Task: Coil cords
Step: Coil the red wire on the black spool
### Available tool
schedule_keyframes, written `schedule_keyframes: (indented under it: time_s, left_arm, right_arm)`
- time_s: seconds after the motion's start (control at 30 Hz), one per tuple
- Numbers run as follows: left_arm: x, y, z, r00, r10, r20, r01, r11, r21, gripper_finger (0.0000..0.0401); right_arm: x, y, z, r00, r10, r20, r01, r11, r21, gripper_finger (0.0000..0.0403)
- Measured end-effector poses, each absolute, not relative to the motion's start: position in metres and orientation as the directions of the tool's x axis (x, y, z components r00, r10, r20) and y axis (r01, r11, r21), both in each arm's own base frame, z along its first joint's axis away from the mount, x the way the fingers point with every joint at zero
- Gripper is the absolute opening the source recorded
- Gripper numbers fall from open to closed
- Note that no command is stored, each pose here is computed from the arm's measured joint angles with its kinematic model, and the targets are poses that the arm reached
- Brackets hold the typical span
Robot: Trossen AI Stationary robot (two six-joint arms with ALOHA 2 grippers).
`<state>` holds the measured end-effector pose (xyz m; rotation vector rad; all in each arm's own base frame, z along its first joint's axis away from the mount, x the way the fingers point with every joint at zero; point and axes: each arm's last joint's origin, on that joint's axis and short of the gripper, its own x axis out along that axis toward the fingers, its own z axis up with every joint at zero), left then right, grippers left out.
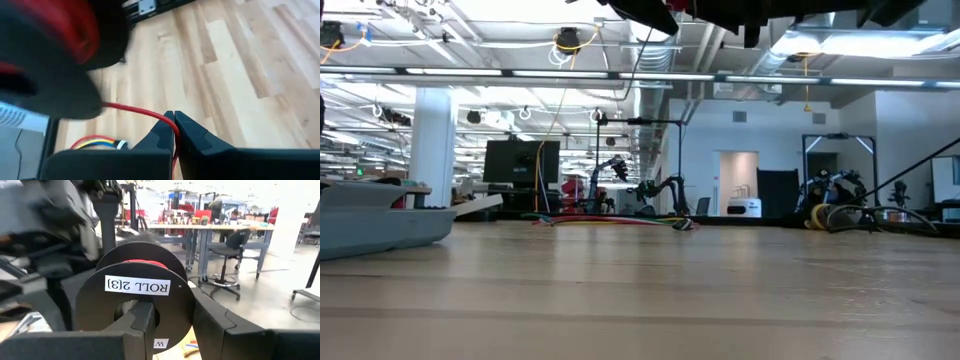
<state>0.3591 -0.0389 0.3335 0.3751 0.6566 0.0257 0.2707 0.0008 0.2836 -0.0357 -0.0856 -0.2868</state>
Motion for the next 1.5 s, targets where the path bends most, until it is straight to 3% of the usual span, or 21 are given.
schedule_keyframes:
  time_s: [0.47,1.5]
  left_arm:
    - [0.3586,-0.0472,0.3339,0.801,0.123,-0.586,0.117,0.928,0.355,0.0]
    - [0.3587,-0.0474,0.3339,0.801,0.115,-0.587,0.136,0.921,0.365,0.0]
  right_arm:
    - [0.2711,-0.0077,0.2736,0.95,-0.311,-0.01,0.311,0.95,-0.003,0.0108]
    - [0.2709,-0.0076,0.2793,0.948,-0.314,0.047,0.314,0.949,0.008,0.0108]
